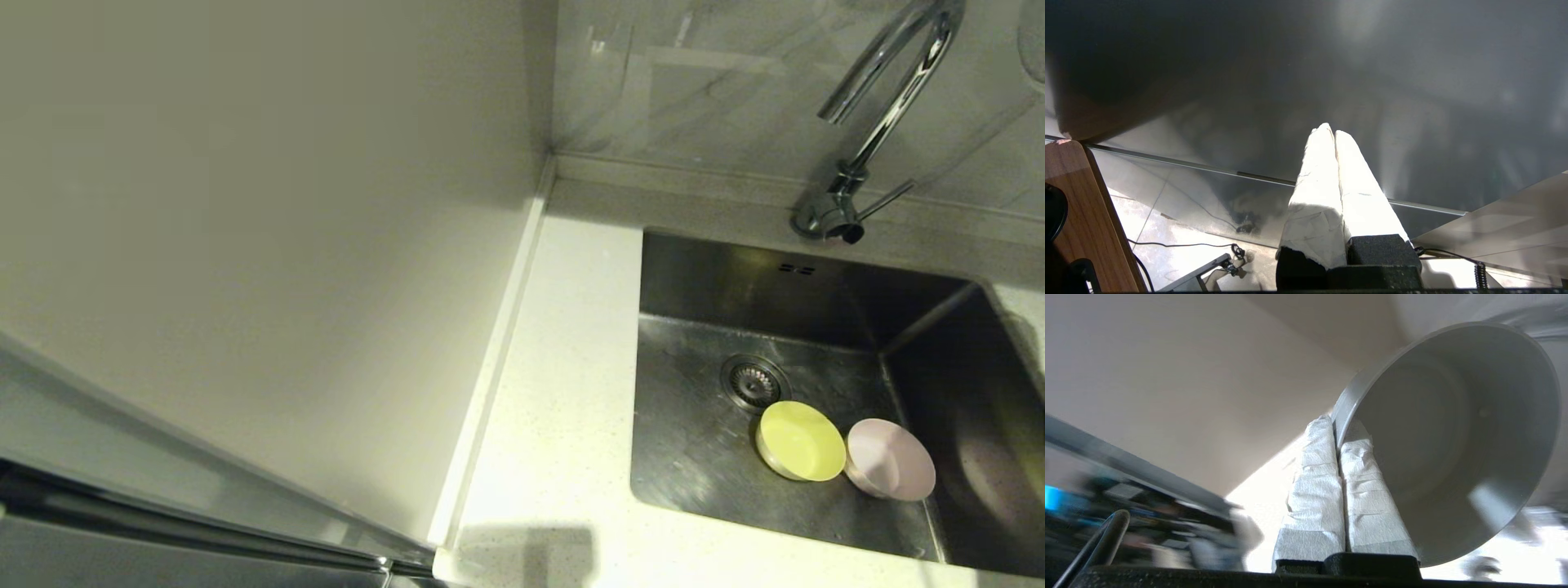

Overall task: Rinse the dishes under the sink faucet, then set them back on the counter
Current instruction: Put a bowl back to the table from the sink

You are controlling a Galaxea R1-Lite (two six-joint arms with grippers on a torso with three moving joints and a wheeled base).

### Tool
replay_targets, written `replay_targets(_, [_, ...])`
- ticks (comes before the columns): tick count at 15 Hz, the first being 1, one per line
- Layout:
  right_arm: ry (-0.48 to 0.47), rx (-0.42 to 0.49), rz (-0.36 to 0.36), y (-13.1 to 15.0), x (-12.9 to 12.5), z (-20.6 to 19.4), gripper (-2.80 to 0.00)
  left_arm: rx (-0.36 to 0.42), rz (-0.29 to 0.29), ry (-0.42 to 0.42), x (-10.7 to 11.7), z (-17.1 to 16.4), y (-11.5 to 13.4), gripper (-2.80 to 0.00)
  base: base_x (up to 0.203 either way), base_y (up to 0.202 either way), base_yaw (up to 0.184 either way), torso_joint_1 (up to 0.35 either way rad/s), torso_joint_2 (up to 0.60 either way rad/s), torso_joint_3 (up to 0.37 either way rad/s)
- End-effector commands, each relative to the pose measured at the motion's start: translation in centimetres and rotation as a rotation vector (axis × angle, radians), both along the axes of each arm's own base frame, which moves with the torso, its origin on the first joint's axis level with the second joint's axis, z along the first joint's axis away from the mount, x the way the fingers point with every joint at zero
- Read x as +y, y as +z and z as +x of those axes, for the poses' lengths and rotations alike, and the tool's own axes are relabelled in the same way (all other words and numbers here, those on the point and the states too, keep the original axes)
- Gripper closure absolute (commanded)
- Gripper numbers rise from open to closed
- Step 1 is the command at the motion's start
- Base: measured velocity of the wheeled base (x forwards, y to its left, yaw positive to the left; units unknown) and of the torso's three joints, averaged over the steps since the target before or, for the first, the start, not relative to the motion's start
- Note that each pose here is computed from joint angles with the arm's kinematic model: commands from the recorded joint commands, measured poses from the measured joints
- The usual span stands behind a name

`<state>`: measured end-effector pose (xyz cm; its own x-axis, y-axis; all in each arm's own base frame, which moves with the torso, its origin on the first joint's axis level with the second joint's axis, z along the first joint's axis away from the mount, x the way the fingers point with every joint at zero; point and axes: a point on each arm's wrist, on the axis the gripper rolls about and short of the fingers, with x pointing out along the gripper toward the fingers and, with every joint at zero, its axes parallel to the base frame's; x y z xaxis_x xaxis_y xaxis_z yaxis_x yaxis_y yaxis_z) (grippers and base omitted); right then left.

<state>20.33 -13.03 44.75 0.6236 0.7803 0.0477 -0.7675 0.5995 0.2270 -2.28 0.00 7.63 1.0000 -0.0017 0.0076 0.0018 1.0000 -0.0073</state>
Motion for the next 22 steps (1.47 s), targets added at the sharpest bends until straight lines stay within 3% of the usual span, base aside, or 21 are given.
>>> replay_targets(1, [-0.072, -0.111, -0.104, -1.0, -1.2, -1.3, 0.0, 0.003, 0.0, 0.0, 0.0, 0.0, -0.1, 0.0, 0.0, 0.0, 0.0, 0.0, 0.0, 0.0])
replay_targets(4, [-0.084, -0.11, -0.104, -1.4, -1.6, -1.2, 0.0, 0.003, 0.0, 0.0, 0.0, 0.0, -0.1, 0.0, 0.0, 0.0, 0.0, 0.0, 0.0, 0.0])
replay_targets(6, [-0.099, -0.008, -0.018, -2.3, -2.5, -0.9, 0.0, 0.003, 0.0, 0.0, 0.0, 0.0, -0.1, 0.0, 0.0, 0.0, 0.0, 0.0, 0.0, 0.0])
replay_targets(9, [-0.104, 0.393, 0.332, -3.2, -4.7, 1.0, 0.0, 0.003, 0.0, 0.0, 0.0, 0.0, -0.1, 0.0, 0.0, 0.0, 0.0, 0.0, 0.0, 0.0])
replay_targets(11, [-0.1, 0.565, 0.483, -2.9, -5.1, 1.5, 0.0, 0.003, 0.0, 0.0, 0.0, 0.0, -0.1, 0.0, 0.0, 0.0, 0.0, 0.0, 0.0, 0.0])
replay_targets(17, [-0.069, 0.693, 0.577, -3.2, -5.6, 3.3, 0.0, 0.003, 0.0, 0.0, 0.0, 0.0, -0.1, 0.0, 0.0, 0.0, 0.0, 0.0, 0.0, 0.0])
replay_targets(22, [-0.062, 0.652, 0.537, -3.1, -5.3, 3.4, 0.0, 0.003, 0.0, 0.0, 0.0, 0.0, -0.1, 0.0, 0.0, 0.0, 0.0, 0.0, 0.0, 0.0])
